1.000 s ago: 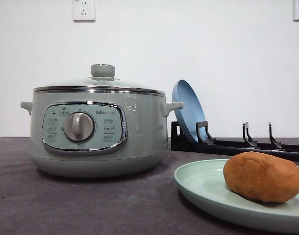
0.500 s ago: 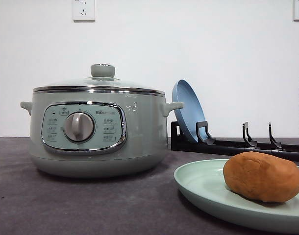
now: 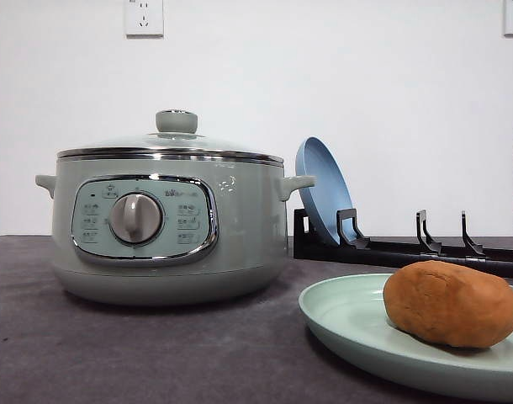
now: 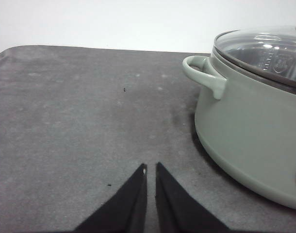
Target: Transfer potato from steamer to green plate
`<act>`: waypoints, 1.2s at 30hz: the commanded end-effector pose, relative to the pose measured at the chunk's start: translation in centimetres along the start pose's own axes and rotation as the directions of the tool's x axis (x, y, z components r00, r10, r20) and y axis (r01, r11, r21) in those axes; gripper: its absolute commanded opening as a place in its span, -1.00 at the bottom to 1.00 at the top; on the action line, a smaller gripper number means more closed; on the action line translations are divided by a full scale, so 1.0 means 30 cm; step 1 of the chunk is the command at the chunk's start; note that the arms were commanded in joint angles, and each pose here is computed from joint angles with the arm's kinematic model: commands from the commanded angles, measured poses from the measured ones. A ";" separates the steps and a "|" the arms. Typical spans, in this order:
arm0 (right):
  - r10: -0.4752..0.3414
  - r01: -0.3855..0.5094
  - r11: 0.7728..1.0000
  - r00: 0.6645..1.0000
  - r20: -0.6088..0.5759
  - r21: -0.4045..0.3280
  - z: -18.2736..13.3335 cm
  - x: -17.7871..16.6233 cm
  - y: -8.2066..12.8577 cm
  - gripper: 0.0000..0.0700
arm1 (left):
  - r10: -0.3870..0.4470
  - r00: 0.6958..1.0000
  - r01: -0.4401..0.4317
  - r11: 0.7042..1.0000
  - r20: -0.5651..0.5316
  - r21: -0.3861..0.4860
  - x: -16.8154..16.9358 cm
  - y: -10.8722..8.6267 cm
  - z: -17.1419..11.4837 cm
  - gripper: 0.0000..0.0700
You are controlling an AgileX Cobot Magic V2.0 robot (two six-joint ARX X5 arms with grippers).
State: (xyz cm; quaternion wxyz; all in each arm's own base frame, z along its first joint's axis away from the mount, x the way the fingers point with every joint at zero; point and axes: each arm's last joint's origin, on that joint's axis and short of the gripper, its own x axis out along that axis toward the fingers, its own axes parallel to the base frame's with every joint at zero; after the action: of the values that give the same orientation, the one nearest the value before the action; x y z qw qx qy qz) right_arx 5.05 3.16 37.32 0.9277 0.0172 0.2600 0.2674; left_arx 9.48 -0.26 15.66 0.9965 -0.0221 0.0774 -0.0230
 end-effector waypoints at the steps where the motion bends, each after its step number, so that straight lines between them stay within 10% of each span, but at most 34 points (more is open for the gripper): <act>1: 0.008 -0.008 1.000 1.000 0.020 -0.001 0.011 -0.007 0.003 -0.91 | 0.001 1.000 -0.001 1.000 -0.025 0.000 0.006 0.001 -0.024 -0.93; 23: 0.007 -0.007 1.000 1.000 0.023 -0.001 0.010 -0.005 0.003 -0.91 | 0.001 1.000 -0.001 1.000 -0.024 0.000 0.006 0.001 -0.024 -0.93; 30: -0.157 0.147 0.986 0.980 0.126 0.085 -0.020 0.043 -0.050 -0.91 | 0.001 1.000 -0.001 1.000 -0.024 0.000 0.006 0.001 -0.024 -0.93; 36: -0.331 0.293 0.943 0.882 0.337 0.158 -0.130 0.142 -0.142 -0.91 | 0.001 1.000 -0.001 1.000 -0.025 0.000 0.006 0.001 -0.024 -0.93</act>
State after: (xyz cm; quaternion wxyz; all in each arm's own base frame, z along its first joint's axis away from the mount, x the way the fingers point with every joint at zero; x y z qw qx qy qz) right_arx 8.04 1.36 31.49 0.9846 0.0718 0.1245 0.0991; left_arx 9.48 -0.26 15.67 0.9965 -0.0221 0.0773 -0.0231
